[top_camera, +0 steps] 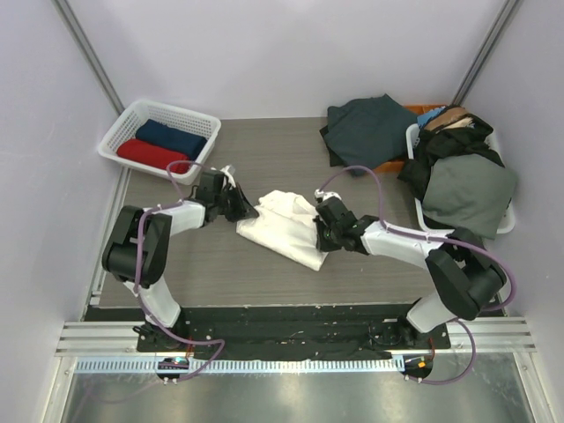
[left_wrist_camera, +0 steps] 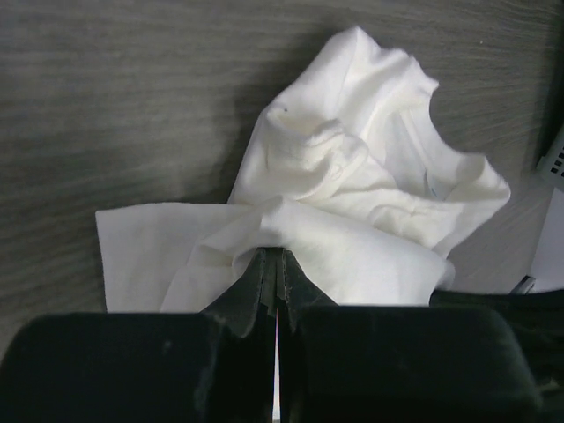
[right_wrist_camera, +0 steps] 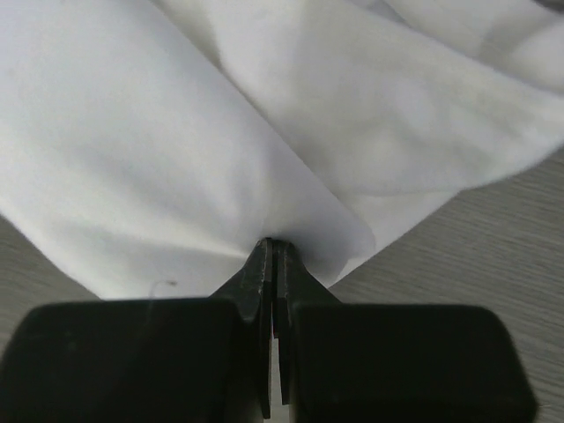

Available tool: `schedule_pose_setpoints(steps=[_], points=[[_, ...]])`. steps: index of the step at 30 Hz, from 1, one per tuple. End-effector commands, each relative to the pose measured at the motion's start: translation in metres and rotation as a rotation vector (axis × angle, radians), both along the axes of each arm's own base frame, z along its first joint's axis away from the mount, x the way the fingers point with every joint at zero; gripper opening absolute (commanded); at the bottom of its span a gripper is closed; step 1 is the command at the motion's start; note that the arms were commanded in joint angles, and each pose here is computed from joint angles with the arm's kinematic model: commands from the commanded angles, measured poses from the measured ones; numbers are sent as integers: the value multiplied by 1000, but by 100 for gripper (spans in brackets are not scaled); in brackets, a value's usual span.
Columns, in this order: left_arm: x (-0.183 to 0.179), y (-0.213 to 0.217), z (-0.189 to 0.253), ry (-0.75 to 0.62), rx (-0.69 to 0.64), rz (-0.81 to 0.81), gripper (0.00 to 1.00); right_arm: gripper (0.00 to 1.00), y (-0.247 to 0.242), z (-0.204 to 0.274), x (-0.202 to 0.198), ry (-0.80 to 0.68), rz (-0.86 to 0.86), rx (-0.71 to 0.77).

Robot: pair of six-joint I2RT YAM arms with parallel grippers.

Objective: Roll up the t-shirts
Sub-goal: Roll the T-shirt to the center of the board.

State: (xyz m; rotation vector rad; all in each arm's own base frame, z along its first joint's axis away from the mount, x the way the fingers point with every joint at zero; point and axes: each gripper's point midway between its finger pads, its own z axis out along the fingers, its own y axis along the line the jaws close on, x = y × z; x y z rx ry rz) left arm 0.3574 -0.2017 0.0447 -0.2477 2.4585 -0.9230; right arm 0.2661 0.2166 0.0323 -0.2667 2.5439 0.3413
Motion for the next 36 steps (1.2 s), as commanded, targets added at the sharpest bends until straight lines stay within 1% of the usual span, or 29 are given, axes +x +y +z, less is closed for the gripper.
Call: schedule_pose_setpoints(steps=[1,2,3,4,5,7,9,10,13,15,16,18,19,20,21,22,23,24,25,27,28,29,30,31,32,33,34,35,36], points=[[32,-27,18,-149,8,-110,0,1,21,2,-38,27,33,21],[34,-33,9,-140,19,-130,0,1,28,9,-47,22,49,35],[33,-46,10,-162,31,-183,0,1,40,11,-62,24,87,46],[42,-55,18,-191,30,-201,0,1,46,15,-69,26,88,59],[41,-64,10,-179,35,-225,0,1,45,16,-73,25,82,45],[40,-86,13,-196,17,-273,0,1,50,28,-76,7,84,57],[41,-99,9,-200,-7,-296,0,1,45,42,-71,-28,59,55],[43,-110,18,-213,-34,-314,0,1,44,47,-69,-40,50,56],[47,-114,21,-198,-46,-320,0,7,33,62,-61,-82,10,9],[48,-114,31,-214,-45,-313,5,10,23,73,-55,-115,-16,-39],[50,-113,47,-243,-49,-307,7,16,21,78,-53,-129,-23,-48],[50,-109,59,-259,-36,-295,13,25,26,98,-48,-160,-25,-47],[51,-107,75,-288,-34,-287,16,33,26,105,-43,-186,-38,-64],[54,-102,83,-300,-28,-268,19,37,24,100,-44,-174,-36,-122],[53,-97,89,-292,-22,-252,21,41,37,117,-43,-211,-28,-116],[54,-91,96,-295,-21,-229,22,54,41,121,-42,-220,-42,-131],[55,-84,113,-314,-32,-205,24,63,40,116,-40,-234,-54,-196],[61,-69,120,-301,-50,-148,25,78,54,127,-42,-259,-41,-181],[57,-58,116,-277,-54,-117,25,99,61,127,-44,-265,-39,-189],[61,-25,140,-311,-88,-26,27,100,78,128,-38,-285,-40,-229],[56,-11,135,-281,-102,20,27,97,87,130,-41,-299,-31,-245],[55,-1,140,-289,-110,50,28,96,87,132,-41,-320,-34,-289],[51,11,158,-323,-122,80,28,95,104,129,-37,-336,-29,-315],[53,34,160,-316,-119,156,28,94,111,128,-39,-346,-24,-338],[48,45,153,-296,-115,190,28,92,111,122,-39,-341,-12,-400],[42,57,168,-325,-129,225,28,90,123,134,-32,-373,-38,-395],[43,76,171,-325,-137,285,28,84,130,109,-31,-362,-24,-485],[38,87,167,-314,-142,320,28,84,123,106,-31,-364,-21,-565],[34,96,176,-335,-152,342,28,84,134,116,-26,-394,-45,-552]])
